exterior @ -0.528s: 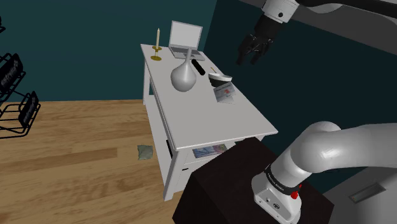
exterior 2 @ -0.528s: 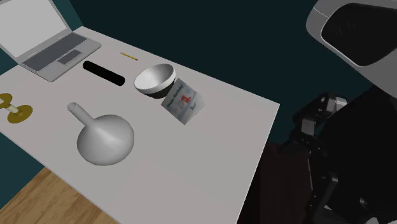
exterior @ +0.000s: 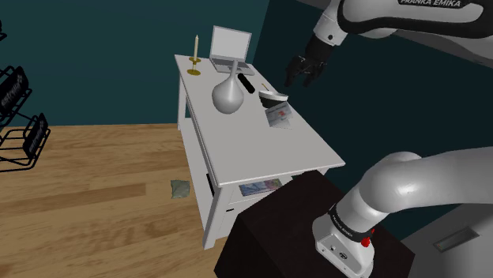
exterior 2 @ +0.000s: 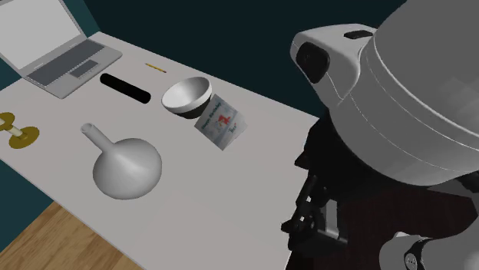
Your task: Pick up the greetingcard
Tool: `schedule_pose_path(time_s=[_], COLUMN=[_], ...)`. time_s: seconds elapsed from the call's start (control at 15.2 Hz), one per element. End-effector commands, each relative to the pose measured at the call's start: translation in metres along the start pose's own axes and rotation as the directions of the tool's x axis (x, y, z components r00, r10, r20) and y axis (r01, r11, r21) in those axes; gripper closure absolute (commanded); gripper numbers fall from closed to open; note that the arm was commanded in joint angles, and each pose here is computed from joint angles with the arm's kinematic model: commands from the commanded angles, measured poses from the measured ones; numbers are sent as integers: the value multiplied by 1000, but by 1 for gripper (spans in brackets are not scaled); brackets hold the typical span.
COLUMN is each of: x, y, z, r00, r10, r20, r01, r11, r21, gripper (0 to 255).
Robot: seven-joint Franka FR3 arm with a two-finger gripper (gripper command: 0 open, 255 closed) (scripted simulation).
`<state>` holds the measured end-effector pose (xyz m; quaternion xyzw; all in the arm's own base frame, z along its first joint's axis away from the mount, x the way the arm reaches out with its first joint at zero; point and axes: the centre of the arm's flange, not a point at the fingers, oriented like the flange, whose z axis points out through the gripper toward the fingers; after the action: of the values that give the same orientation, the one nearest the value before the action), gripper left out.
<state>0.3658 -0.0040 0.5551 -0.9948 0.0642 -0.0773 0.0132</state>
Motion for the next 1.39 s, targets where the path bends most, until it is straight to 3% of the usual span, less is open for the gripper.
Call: schedule_pose_path(time_s=[0.0, 0.66, 1.32], x=[12, 63, 107], y=[19, 95, 180], z=[18, 103, 184], r00=[999, 978, 926], r10=[32, 190, 341], r20=[-17, -90, -163], r01=[-33, -192, -347], r11=[999, 981, 938], r21=[-4, -12, -8], gripper=[0, 0, 0])
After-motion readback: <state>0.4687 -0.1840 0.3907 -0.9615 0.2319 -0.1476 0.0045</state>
